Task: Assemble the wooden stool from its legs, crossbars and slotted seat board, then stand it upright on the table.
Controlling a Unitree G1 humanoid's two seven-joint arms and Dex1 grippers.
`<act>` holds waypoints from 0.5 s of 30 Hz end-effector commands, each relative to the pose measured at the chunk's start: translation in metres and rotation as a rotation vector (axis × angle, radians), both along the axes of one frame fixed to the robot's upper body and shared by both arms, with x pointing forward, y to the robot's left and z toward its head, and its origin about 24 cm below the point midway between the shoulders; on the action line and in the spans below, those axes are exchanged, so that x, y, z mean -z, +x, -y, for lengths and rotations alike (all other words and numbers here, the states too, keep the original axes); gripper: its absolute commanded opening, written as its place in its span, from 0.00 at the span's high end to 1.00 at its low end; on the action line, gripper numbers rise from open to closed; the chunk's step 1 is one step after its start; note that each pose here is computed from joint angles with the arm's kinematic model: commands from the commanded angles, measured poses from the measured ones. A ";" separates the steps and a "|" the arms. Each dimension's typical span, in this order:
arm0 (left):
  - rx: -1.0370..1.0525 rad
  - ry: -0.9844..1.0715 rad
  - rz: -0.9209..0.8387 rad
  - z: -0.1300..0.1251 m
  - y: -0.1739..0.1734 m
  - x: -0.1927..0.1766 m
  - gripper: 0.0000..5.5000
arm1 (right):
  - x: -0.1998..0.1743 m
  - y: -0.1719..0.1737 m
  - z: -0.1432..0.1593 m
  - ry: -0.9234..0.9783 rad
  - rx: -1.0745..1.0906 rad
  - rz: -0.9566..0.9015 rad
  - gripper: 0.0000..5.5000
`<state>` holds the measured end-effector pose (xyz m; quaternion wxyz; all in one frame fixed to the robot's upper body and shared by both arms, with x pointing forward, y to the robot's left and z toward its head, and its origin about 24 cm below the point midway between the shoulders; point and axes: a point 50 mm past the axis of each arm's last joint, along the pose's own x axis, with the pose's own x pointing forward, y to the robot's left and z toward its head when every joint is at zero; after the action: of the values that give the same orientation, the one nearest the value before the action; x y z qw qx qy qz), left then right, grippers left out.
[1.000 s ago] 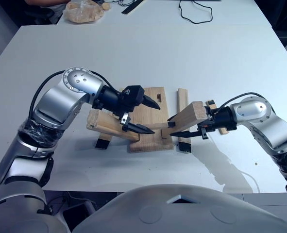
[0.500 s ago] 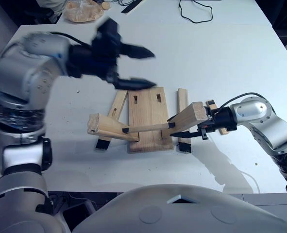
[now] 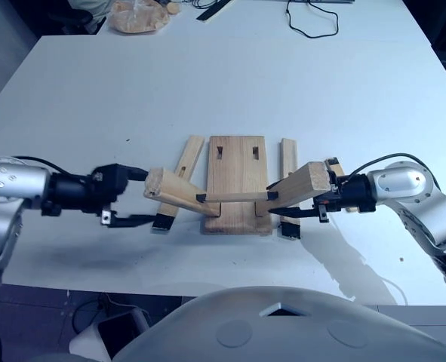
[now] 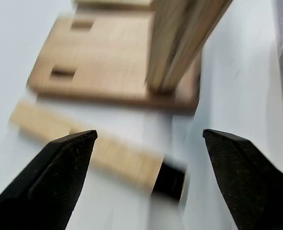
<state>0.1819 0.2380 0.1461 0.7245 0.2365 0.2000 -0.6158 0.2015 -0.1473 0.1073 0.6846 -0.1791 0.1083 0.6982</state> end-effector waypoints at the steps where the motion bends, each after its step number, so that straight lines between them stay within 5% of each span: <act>1: 0.003 -0.081 0.038 0.028 -0.003 -0.003 0.25 | 0.022 -0.004 0.010 -0.155 -0.027 -0.140 0.63; 9: 0.149 -0.203 0.001 0.101 -0.006 0.008 0.25 | 0.028 -0.008 -0.021 -0.157 -0.204 -0.162 0.63; 15: 0.142 -0.198 -0.012 0.110 -0.002 0.016 0.25 | 0.032 -0.006 -0.031 -0.153 -0.234 -0.159 0.63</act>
<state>0.1906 0.1756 0.1232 0.7521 0.1842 0.2027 -0.5995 0.2231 -0.1544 0.1143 0.6628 -0.1942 0.1281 0.7117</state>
